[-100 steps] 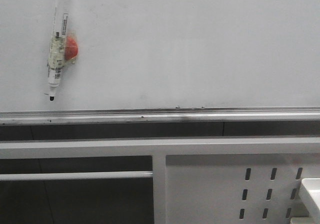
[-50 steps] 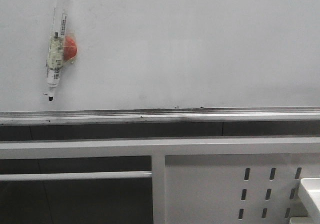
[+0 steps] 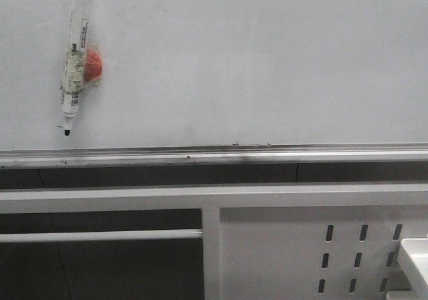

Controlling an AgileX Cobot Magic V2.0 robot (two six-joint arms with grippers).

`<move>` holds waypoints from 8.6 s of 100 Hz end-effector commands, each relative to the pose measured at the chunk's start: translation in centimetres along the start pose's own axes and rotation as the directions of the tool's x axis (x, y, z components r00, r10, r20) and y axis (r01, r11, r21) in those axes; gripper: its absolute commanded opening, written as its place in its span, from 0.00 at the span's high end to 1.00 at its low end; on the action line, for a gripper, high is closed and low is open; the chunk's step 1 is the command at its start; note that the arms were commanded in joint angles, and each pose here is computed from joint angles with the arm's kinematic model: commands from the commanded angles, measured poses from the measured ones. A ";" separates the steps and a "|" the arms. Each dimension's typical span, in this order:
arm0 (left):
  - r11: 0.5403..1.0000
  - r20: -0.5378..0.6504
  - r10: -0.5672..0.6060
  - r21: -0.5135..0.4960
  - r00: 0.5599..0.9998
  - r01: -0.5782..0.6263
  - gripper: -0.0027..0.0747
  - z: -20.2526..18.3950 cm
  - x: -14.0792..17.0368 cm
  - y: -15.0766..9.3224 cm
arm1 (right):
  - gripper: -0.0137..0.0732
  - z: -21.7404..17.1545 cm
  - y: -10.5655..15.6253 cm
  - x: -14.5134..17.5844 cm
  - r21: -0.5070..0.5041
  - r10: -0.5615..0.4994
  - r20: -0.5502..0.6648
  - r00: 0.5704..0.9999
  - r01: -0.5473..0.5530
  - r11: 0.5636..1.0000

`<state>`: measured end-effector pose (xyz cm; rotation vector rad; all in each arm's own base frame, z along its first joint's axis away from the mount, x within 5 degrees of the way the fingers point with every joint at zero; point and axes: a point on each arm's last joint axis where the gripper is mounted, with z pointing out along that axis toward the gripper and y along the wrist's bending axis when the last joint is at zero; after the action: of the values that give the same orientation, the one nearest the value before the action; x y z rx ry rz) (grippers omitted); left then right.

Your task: Write number 1 on whiteboard

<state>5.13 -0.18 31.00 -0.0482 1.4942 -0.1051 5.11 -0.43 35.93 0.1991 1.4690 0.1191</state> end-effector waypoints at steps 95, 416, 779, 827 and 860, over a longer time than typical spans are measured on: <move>0.972 -0.151 0.028 0.237 0.988 0.008 0.44 2.8 2.9 -1.8 | 0.92 3.5 -0.1 1.3 0.034 -0.056 -0.304 0.951 0.069 0.997; 0.265 0.190 0.713 0.819 0.675 -0.510 0.99 10.0 11.3 -16.3 | 0.54 4.6 14.1 7.0 -0.927 -0.701 -0.107 0.705 0.184 0.326; 0.946 0.163 -0.070 0.325 0.984 0.013 0.44 5.5 7.0 -5.3 | 0.92 12.0 12.8 12.1 -0.637 -0.482 -0.159 0.862 0.283 0.717; 0.560 0.228 0.378 0.715 0.897 -0.418 0.54 3.2 9.7 -9.2 | 0.92 7.4 16.1 9.2 -0.874 -0.635 -0.170 0.753 0.183 0.450; 0.471 0.227 0.471 0.752 0.852 -0.461 0.54 4.6 9.6 -11.4 | 0.92 8.3 17.4 8.3 -0.894 -0.696 -0.137 0.705 0.215 0.394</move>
<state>9.27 -11.41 21.48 1.1161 1.3759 -0.3074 14.29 17.27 30.31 -1.1923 1.8361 0.4312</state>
